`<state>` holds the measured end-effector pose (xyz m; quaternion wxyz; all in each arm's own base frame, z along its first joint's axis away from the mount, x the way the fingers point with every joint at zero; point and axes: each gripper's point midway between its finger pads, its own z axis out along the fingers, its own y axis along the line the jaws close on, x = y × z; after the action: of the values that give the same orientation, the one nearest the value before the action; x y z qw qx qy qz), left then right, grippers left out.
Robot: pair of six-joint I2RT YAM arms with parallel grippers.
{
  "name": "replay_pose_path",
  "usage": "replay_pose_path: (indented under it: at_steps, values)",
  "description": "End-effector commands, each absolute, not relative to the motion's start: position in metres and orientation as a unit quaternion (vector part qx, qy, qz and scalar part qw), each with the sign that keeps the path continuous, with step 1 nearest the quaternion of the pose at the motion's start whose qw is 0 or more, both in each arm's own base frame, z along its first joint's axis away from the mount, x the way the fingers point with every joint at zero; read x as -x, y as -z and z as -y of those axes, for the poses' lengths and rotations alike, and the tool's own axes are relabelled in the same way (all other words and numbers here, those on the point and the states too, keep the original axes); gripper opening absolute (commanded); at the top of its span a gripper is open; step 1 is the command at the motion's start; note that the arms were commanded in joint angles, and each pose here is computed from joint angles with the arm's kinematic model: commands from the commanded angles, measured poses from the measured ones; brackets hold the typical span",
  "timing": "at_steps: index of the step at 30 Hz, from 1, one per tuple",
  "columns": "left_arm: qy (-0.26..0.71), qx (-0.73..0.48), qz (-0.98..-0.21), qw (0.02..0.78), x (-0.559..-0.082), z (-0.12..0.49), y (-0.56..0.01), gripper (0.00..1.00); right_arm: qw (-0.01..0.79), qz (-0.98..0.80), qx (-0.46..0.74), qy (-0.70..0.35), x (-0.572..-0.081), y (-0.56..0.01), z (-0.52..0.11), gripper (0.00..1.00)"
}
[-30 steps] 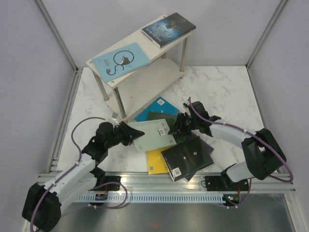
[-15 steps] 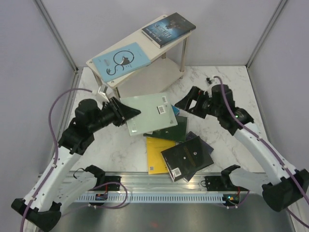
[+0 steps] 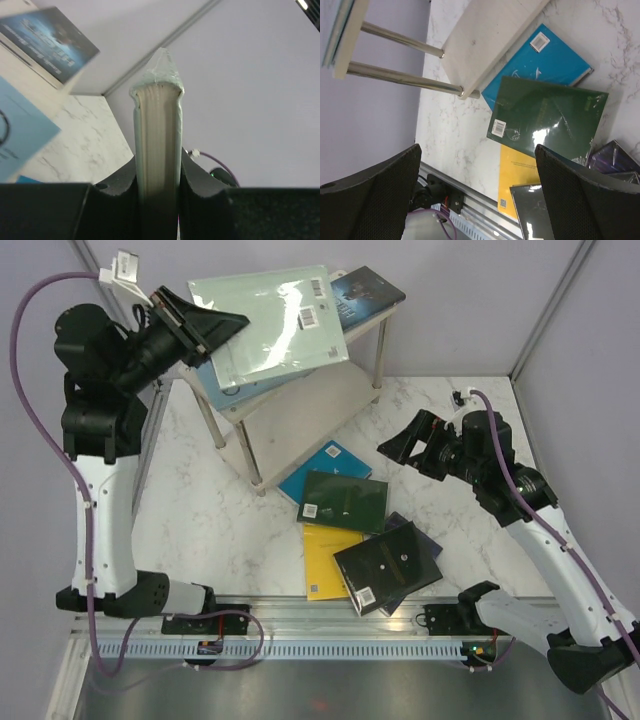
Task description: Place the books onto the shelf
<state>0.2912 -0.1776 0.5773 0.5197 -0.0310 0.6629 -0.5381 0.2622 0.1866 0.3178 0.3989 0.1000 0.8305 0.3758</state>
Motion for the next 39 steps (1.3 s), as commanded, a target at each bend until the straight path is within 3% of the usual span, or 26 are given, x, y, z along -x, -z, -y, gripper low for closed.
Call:
replay_pose_path:
  at_steps: [1, 11, 28, 39]
  values:
    - [0.554, 0.015, -0.646, 0.524, -0.301, 0.16, -0.601, 0.02, 0.398, -0.83, -0.103, -0.378, -0.253, -0.321, -0.182, 0.98]
    - [0.548, 0.067, -0.668, 0.499, -0.362, 0.132, -0.574, 0.02, 0.392, -0.833, -0.105, -0.377, -0.247, -0.313, -0.181, 0.98]
    - [0.498, 0.161, -0.721, 0.455, -0.392, 0.11, -0.477, 0.02, 0.374, -0.844, -0.101, -0.371, -0.244, -0.295, -0.182, 0.98]
    - [0.494, 0.192, -0.699, 0.48, -0.401, 0.095, -0.489, 0.02, 0.37, -0.848, -0.098, -0.368, -0.244, -0.289, -0.182, 0.98]
